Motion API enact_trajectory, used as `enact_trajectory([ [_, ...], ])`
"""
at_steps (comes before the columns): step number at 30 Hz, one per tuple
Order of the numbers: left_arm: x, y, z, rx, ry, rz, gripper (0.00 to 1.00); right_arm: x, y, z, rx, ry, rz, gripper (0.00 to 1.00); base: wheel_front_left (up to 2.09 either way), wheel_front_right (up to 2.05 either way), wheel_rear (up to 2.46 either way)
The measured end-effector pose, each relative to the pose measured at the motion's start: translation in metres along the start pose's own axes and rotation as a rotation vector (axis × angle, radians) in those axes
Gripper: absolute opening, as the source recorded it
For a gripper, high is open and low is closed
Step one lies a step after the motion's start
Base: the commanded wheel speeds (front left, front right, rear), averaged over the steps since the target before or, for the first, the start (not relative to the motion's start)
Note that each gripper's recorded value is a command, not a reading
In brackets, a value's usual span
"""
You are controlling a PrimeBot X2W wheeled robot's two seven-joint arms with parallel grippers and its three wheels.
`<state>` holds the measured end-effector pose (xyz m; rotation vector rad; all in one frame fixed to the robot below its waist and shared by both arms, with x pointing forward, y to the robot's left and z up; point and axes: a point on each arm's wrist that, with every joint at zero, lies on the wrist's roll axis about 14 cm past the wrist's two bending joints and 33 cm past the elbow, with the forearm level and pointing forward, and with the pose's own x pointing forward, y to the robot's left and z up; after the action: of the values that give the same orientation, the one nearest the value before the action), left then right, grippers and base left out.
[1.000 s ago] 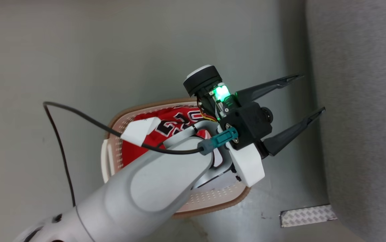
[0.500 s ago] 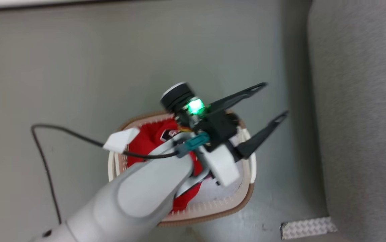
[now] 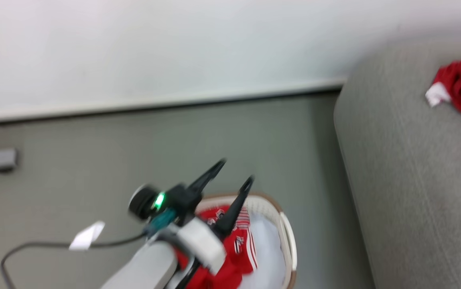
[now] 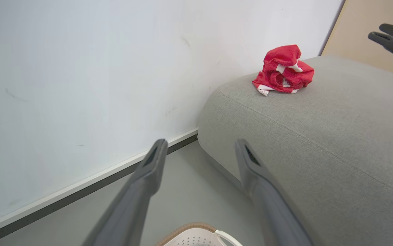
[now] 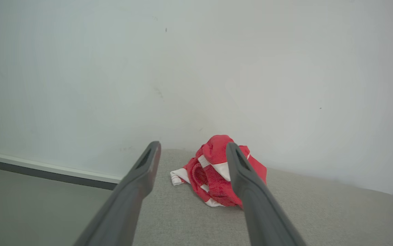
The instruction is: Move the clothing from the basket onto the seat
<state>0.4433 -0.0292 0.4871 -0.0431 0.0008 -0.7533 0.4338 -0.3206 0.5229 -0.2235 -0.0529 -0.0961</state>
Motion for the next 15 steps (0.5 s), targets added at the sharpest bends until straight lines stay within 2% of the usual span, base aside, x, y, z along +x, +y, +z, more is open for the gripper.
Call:
enact_trajectory([
  [3, -0.029, 0.006, 0.008, 0.001, -0.002, 0.079, 1.0, -0.025, 0.023, 0.013, 0.041, -0.039, 0.035, 1.0, 0.0, 0.0, 0.0],
  [8, -0.079, 0.021, 0.019, 0.009, -0.022, 0.239, 1.0, -0.055, 0.051, 0.031, 0.177, -0.098, 0.047, 1.0, 0.0, 0.0, 0.0],
  [15, -0.145, 0.045, 0.028, 0.049, -0.053, 0.454, 1.0, -0.077, 0.101, 0.014, 0.304, -0.035, 0.123, 1.0, 0.0, 0.0, 0.0],
])
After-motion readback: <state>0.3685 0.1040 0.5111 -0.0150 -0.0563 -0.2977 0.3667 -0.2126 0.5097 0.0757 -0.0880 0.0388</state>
